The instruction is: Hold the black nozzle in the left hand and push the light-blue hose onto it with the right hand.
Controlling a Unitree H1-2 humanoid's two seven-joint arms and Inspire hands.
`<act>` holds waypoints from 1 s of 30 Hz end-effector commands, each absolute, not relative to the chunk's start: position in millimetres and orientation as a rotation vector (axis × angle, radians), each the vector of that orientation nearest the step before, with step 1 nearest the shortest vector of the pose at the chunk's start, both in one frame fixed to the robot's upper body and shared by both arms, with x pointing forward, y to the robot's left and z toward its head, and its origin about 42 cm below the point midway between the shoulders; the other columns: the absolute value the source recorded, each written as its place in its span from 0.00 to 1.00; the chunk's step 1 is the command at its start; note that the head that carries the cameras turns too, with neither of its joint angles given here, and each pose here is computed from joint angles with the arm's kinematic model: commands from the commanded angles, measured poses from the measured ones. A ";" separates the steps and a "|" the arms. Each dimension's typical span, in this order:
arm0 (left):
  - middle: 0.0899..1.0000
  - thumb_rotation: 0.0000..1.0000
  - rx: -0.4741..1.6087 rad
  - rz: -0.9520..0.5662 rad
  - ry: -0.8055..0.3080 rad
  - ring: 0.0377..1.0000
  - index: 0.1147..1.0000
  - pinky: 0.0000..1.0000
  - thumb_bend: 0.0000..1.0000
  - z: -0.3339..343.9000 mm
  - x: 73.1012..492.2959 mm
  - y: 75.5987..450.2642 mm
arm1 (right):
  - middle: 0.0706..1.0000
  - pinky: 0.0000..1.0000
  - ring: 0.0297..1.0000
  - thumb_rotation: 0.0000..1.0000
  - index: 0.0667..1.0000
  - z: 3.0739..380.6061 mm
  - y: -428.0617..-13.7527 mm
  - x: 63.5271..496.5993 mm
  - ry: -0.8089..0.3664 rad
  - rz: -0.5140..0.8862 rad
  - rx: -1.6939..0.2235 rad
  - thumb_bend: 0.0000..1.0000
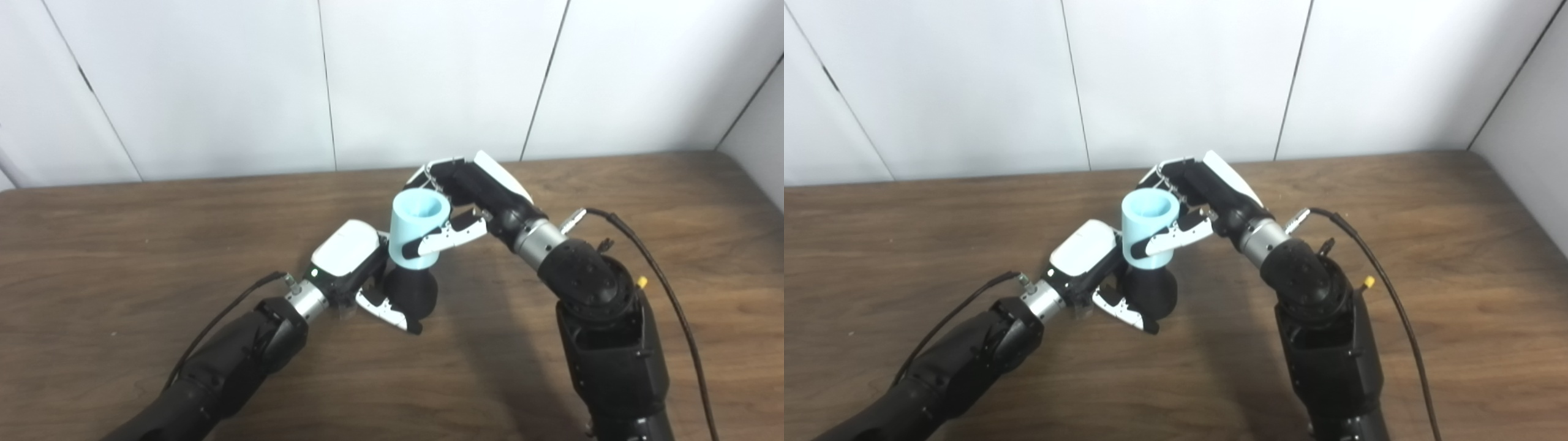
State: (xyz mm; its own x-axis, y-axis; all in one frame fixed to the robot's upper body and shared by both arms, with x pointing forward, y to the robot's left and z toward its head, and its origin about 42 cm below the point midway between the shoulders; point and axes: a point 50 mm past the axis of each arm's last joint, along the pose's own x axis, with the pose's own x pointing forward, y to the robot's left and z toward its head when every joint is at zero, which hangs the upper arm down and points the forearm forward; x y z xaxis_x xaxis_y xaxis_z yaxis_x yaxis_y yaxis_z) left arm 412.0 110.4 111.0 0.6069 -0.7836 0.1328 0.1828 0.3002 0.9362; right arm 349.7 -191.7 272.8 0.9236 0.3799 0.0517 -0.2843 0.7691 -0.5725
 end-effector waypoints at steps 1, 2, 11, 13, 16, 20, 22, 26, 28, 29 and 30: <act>0.40 0.00 1.168 -0.984 -0.324 0.38 0.45 0.31 0.50 1.5 324.9 114.9 | 0.43 0.28 0.39 0.00 0.48 261.3 -187.6 337.0 -0.177 0.462 -0.604 0.52; 0.40 0.00 1.168 -0.985 -0.323 0.39 0.44 0.30 0.50 1.7 324.8 114.7 | 0.43 0.28 0.39 0.00 0.48 258.4 -188.0 335.9 -0.176 0.467 -0.610 0.52; 0.39 0.00 1.174 -1.001 -0.307 0.39 0.44 0.31 0.50 2.5 324.6 114.3 | 0.44 0.27 0.39 0.00 0.48 231.3 -184.7 329.5 -0.140 0.519 -0.635 0.52; 0.39 0.00 1.179 -1.003 -0.304 0.40 0.44 0.30 0.50 3.1 324.5 113.8 | 0.44 0.28 0.39 0.00 0.47 227.7 -183.2 328.2 -0.129 0.526 -0.644 0.52; 0.40 0.00 1.175 -0.999 -0.292 0.40 0.43 0.27 0.50 3.5 324.3 112.9 | 0.44 0.28 0.39 0.00 0.48 222.7 -182.1 326.1 -0.114 0.532 -0.650 0.52; 0.39 0.00 1.181 -0.992 -0.309 0.38 0.45 0.30 0.50 3.6 323.5 112.9 | 0.44 0.28 0.39 0.00 0.48 217.6 -182.4 324.3 -0.083 0.535 -0.666 0.52; 0.39 0.00 1.181 -0.989 -0.316 0.38 0.45 0.29 0.50 3.4 323.0 113.1 | 0.44 0.28 0.39 0.00 0.48 214.1 -182.5 323.4 -0.066 0.539 -0.680 0.52; 0.39 0.00 1.173 -1.000 -0.306 0.39 0.44 0.29 0.50 2.9 322.3 112.6 | 0.44 0.29 0.39 0.00 0.48 208.7 -182.1 322.2 -0.039 0.552 -0.695 0.52; 0.39 0.00 1.169 -1.003 -0.297 0.39 0.44 0.29 0.50 2.3 322.0 111.9 | 0.45 0.30 0.39 0.00 0.47 206.5 -181.6 322.0 -0.035 0.561 -0.706 0.52; 0.39 0.00 1.169 -1.003 -0.291 0.39 0.44 0.29 0.50 1.9 321.9 111.5 | 0.45 0.31 0.40 0.00 0.47 205.5 -181.6 322.1 -0.035 0.563 -0.709 0.52; 0.39 0.00 1.170 -1.003 -0.287 0.39 0.44 0.29 0.50 1.7 321.8 111.2 | 0.45 0.31 0.40 0.00 0.47 205.2 -181.8 322.2 -0.034 0.564 -0.706 0.52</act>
State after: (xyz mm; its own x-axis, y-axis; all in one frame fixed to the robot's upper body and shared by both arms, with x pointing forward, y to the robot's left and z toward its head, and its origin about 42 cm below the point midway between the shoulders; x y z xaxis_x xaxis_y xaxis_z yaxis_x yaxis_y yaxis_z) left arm 402.9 106.4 109.2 0.6080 -0.7842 0.1240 0.2007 0.3029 0.9317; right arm 336.7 -191.4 249.7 0.9104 0.4079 0.0697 -0.2648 0.7036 -0.6594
